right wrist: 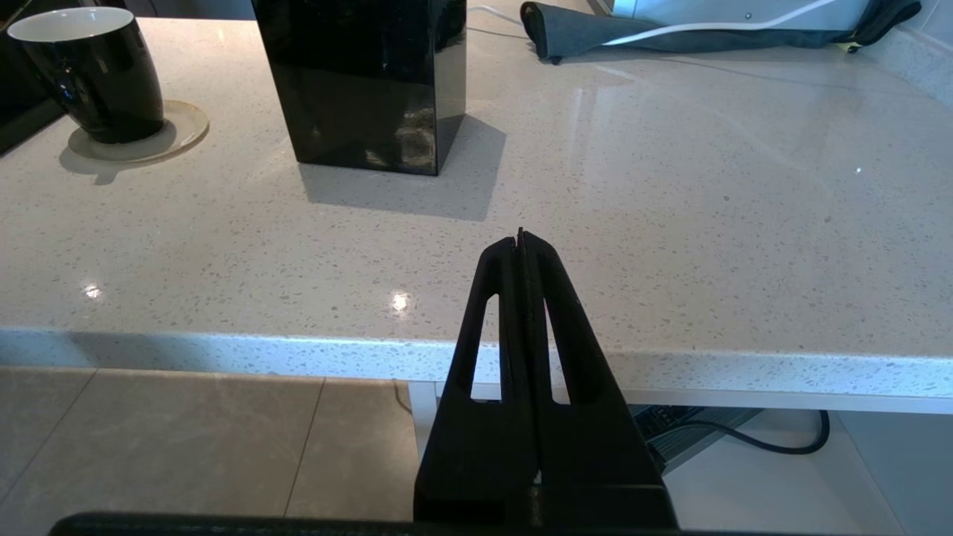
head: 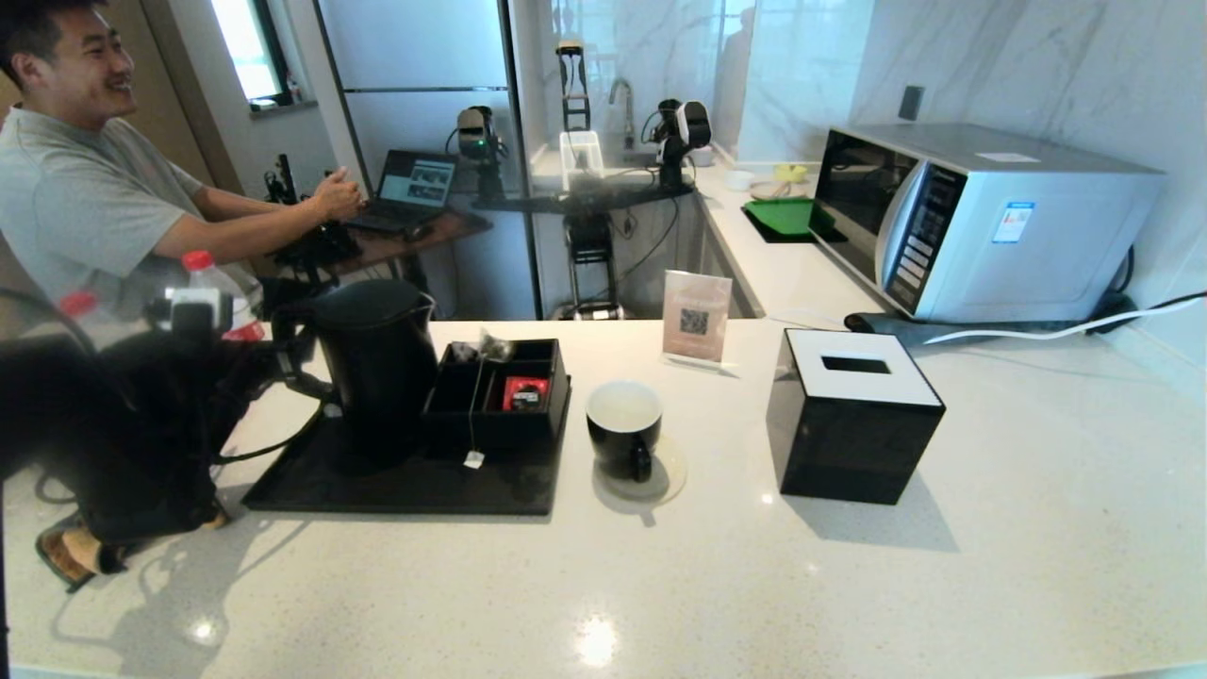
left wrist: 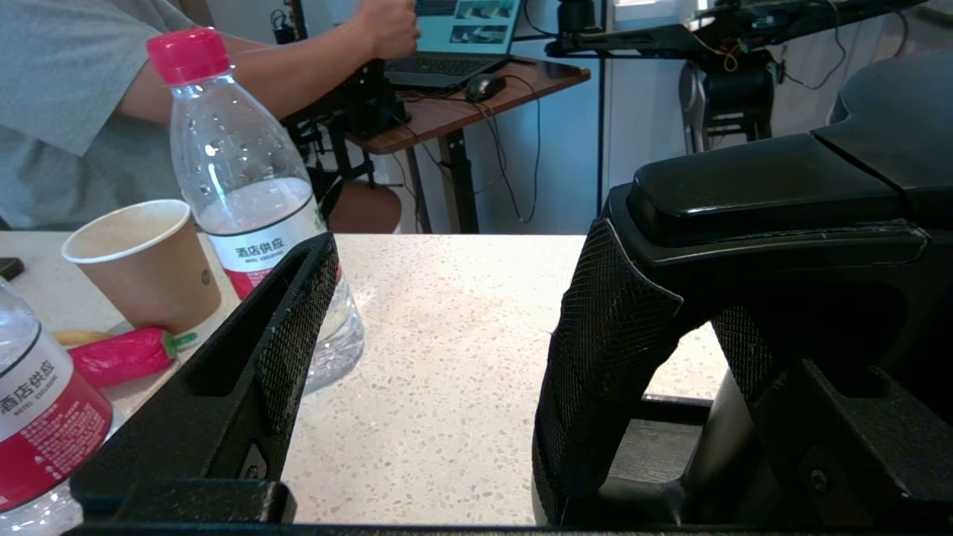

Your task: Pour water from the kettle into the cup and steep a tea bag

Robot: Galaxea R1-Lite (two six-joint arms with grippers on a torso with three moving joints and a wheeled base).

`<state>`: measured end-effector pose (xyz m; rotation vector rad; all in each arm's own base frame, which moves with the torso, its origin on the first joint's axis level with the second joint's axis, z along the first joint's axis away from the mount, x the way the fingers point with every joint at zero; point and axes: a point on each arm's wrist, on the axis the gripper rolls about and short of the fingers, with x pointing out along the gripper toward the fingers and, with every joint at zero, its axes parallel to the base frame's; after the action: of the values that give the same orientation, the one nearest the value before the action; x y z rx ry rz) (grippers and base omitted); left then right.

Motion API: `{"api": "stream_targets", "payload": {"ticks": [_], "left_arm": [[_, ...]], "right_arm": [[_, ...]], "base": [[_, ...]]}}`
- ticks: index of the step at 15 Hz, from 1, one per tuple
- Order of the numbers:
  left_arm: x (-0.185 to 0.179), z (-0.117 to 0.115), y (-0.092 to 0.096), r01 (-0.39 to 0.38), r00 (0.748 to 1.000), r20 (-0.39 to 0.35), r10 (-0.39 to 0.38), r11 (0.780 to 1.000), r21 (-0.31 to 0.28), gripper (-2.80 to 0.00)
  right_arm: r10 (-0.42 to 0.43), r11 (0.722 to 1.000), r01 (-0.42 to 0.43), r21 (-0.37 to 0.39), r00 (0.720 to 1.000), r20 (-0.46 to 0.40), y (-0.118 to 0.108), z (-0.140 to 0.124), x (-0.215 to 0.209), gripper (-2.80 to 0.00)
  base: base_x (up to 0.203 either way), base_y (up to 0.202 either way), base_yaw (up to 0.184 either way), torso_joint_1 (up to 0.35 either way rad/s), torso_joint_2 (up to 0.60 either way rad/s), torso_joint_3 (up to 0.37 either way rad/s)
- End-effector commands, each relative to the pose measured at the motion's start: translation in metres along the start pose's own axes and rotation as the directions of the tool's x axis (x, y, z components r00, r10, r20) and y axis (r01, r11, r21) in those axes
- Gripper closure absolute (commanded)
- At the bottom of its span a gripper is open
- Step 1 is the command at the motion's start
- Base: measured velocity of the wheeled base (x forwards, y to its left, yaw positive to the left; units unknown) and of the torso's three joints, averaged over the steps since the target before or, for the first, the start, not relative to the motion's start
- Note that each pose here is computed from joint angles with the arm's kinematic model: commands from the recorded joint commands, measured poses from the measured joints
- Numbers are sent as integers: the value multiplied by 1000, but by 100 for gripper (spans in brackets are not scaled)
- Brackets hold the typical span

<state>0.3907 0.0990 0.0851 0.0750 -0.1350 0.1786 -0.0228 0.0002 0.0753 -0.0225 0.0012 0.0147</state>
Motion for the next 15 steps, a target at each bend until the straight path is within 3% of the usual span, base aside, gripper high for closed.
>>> {"api": "stream_targets", "payload": {"ticks": [1, 3, 4, 15], "left_arm": [[0, 1, 1, 7, 999, 38, -7, 1000, 4, -280], [1, 2, 1, 13, 999, 43, -14, 1000, 5, -280], [1, 2, 1, 16, 999, 44, -17, 1000, 5, 0], [6, 6, 2, 14, 998, 67, -14, 1000, 6, 0]], "right_arm": [[1, 1000, -1, 0, 1000, 0, 0, 0, 0, 0], [1, 1000, -1, 0, 1000, 0, 0, 0, 0, 0], [1, 1000, -1, 0, 1000, 0, 0, 0, 0, 0], [1, 1000, -1, 0, 1000, 0, 0, 0, 0, 0]], "base": [[0, 0, 0, 0, 0, 0], [0, 0, 0, 0, 0, 0], [0, 0, 0, 0, 0, 0], [0, 0, 0, 0, 0, 0]]}}
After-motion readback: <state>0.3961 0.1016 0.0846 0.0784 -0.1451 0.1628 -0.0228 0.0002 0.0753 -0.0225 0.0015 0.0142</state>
